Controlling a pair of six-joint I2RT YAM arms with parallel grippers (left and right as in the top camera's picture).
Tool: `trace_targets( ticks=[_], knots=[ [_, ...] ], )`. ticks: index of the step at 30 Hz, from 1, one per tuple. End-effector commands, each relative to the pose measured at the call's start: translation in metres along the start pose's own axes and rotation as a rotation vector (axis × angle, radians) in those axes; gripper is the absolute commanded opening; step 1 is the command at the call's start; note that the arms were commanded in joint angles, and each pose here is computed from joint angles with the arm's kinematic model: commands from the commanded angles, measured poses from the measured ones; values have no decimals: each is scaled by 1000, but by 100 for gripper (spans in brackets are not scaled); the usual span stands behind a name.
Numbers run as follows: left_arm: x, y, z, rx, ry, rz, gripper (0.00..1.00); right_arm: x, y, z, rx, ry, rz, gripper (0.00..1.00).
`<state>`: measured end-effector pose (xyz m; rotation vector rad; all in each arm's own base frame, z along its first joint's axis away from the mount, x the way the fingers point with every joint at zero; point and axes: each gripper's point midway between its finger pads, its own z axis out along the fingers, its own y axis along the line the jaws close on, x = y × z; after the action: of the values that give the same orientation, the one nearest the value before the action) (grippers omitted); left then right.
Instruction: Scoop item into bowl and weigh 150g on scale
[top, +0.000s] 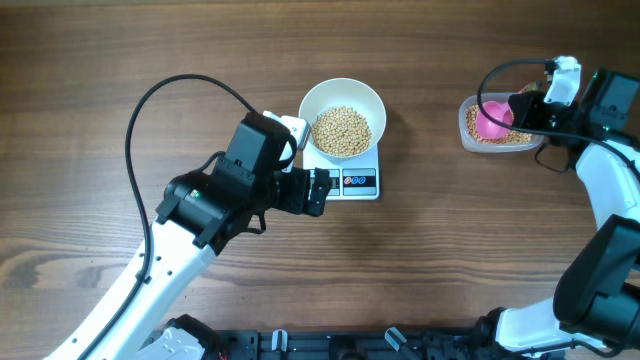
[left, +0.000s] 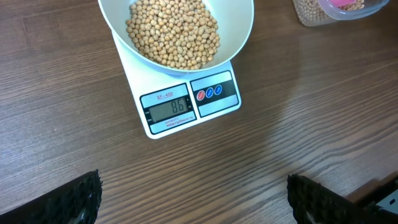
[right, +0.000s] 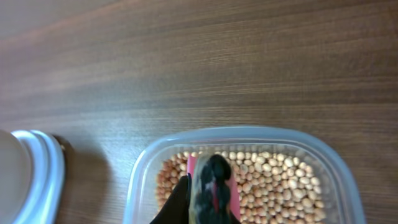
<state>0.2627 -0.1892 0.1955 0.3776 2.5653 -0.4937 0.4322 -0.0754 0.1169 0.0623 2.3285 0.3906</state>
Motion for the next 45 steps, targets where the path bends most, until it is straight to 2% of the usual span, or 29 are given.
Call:
trace_targets(
  ticks=[1, 9, 19, 22, 26, 30, 33, 34, 35, 40, 43, 45],
  knots=[
    [1, 1, 1, -7, 2, 24, 100, 12, -6, 3, 24, 60, -57, 4],
    [1, 1, 1, -7, 2, 24, 100, 53, 2, -3, -6, 219, 7, 4],
    [1, 1, 1, -7, 2, 24, 100, 62, 14, -21, -19, 270, 14, 8],
    [1, 1, 1, -7, 2, 24, 100, 65, 19, -29, -24, 285, 22, 12],
    [1, 1, 1, -7, 2, 24, 100, 69, 28, -43, -12, 308, 179, 13],
    [1, 1, 1, -7, 2, 24, 100, 75, 37, -57, -12, 336, 206, 37],
    [1, 1, 1, -7, 2, 24, 100, 77, 44, -69, -13, 346, 212, 42],
    [1, 1, 1, -7, 2, 24, 100, 76, 45, -73, -7, 345, 210, 49],
    [1, 1, 1, -7, 2, 24, 100, 73, 44, -82, 28, 340, 200, 66],
    [1, 1, 1, -7, 2, 24, 100, 49, 14, -113, 281, 275, 205, 91],
    [1, 1, 1, -7, 2, 24, 100, 27, -1, -129, 374, 204, 181, 99],
    [1, 1, 1, -7, 2, 24, 100, 12, -13, -138, 402, 152, 196, 100]
  ],
)
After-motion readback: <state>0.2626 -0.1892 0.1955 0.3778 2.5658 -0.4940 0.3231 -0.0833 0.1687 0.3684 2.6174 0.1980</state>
